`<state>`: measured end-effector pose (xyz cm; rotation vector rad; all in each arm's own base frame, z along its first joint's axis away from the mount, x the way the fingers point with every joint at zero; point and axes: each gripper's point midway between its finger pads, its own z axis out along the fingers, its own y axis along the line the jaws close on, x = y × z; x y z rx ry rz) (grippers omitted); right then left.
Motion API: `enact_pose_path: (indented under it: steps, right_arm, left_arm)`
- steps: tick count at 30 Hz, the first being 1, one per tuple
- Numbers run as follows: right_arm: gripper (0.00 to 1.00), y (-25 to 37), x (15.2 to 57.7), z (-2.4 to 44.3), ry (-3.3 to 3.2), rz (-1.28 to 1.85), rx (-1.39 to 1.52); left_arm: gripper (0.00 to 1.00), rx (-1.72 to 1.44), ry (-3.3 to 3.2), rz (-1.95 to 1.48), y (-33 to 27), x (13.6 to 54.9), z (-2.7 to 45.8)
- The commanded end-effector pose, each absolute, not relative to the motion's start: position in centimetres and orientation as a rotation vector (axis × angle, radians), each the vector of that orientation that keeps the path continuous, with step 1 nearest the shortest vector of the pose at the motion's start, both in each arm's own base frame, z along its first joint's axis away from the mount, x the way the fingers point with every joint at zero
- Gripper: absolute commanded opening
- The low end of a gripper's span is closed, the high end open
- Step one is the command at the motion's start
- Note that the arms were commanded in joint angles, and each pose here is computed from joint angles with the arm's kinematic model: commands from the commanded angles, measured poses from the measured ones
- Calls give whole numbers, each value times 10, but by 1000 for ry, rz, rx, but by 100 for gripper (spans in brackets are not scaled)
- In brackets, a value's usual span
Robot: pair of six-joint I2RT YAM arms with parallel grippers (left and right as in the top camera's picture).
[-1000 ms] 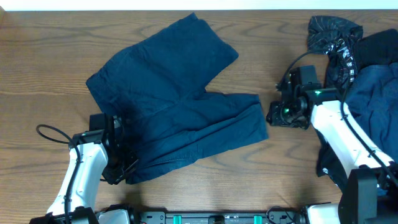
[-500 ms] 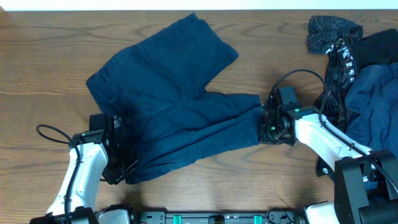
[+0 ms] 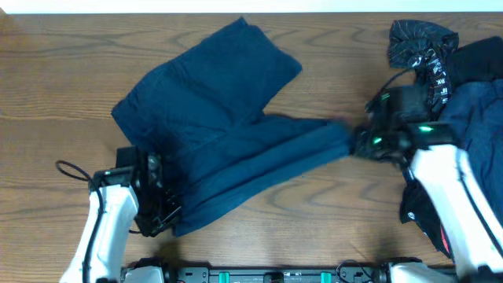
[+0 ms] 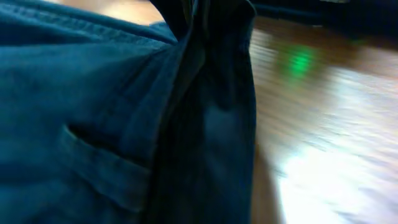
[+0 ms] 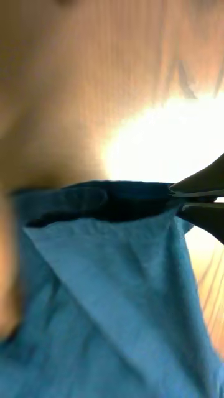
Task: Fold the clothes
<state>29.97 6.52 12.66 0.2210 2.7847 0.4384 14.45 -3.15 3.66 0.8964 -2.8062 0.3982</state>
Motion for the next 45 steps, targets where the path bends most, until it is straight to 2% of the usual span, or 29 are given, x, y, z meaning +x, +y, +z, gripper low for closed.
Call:
enact_pose_path:
  steps: [1, 7, 12, 17, 20, 27, 33, 39, 45]
  right_arm:
    - [1, 40, 309, 170, 2660, 366, 221]
    - [1, 14, 296, 199, 2607, 305, 288]
    - [1, -9, 291, 219, 2520, 251, 347]
    - [1, -18, 292, 240, 2457, 195, 251]
    - [1, -11, 305, 250, 2410, 212, 140]
    - [1, 21, 364, 276, 2204, 294, -71]
    - [1, 77, 417, 278, 2066, 377, -251]
    - [1, 129, 460, 239, 2037, 434, -360]
    - [1, 162, 496, 197, 1994, 458, -414]
  left_arm:
    - [6, 783, -2883, 530, -48, 150, 55]
    - [6, 640, -3052, 607, -61, 145, 84]
    - [6, 487, -3172, 895, -87, 142, 123]
    - [6, 403, -3285, 1060, -94, 133, 156]
    - [6, 423, -3416, 1024, -84, 141, 167]
    - [6, 1100, -3560, 764, -31, 177, 180]
    - [6, 1733, -3499, 384, 24, 182, 185]
    - [6, 1941, -3495, 115, 51, 189, 188]
    - [6, 1929, -3474, 27, 53, 218, 172]
